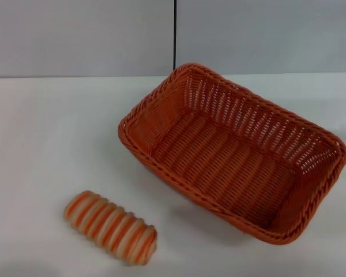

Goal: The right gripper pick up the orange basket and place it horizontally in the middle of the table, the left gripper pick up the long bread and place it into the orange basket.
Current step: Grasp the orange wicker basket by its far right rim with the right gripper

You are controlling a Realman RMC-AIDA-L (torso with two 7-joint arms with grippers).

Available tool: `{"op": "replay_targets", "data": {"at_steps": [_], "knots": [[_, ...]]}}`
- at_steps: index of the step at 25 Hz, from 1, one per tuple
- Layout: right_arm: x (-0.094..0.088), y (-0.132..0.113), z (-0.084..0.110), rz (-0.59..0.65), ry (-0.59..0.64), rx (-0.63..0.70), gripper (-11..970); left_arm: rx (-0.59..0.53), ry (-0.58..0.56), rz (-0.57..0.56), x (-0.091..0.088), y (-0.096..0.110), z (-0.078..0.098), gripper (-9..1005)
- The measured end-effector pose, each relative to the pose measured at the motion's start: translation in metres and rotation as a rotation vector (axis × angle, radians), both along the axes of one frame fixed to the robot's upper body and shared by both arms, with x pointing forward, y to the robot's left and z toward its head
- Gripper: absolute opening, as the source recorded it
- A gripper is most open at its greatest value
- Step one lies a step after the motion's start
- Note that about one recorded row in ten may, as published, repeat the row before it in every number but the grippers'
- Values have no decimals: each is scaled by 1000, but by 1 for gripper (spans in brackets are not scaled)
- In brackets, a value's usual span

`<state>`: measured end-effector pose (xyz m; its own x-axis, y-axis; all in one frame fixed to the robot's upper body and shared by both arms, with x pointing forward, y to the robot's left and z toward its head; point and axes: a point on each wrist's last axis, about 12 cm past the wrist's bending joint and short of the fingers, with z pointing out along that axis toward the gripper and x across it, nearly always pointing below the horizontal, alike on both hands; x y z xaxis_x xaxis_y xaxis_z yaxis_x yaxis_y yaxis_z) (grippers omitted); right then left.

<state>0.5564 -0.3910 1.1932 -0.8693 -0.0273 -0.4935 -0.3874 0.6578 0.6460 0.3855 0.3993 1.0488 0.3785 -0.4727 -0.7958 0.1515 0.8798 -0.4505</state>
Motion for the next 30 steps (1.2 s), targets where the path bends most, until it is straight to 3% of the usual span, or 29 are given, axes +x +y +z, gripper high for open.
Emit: {"op": "replay_targets", "data": {"at_steps": [4,11,20,30], "knots": [[8,18,-10,78,99,-47,807,1,4,0,0,0,0,797],[16,31,-20,94,162,-99,804,-1,20,0,4,0,-2,796],[20,37,-23,92,172,-116,799,7,34,1,6,0,-3,797],[26,49,-41,86,177,-135,795,5,47,7,6,0,-4,796]]}}
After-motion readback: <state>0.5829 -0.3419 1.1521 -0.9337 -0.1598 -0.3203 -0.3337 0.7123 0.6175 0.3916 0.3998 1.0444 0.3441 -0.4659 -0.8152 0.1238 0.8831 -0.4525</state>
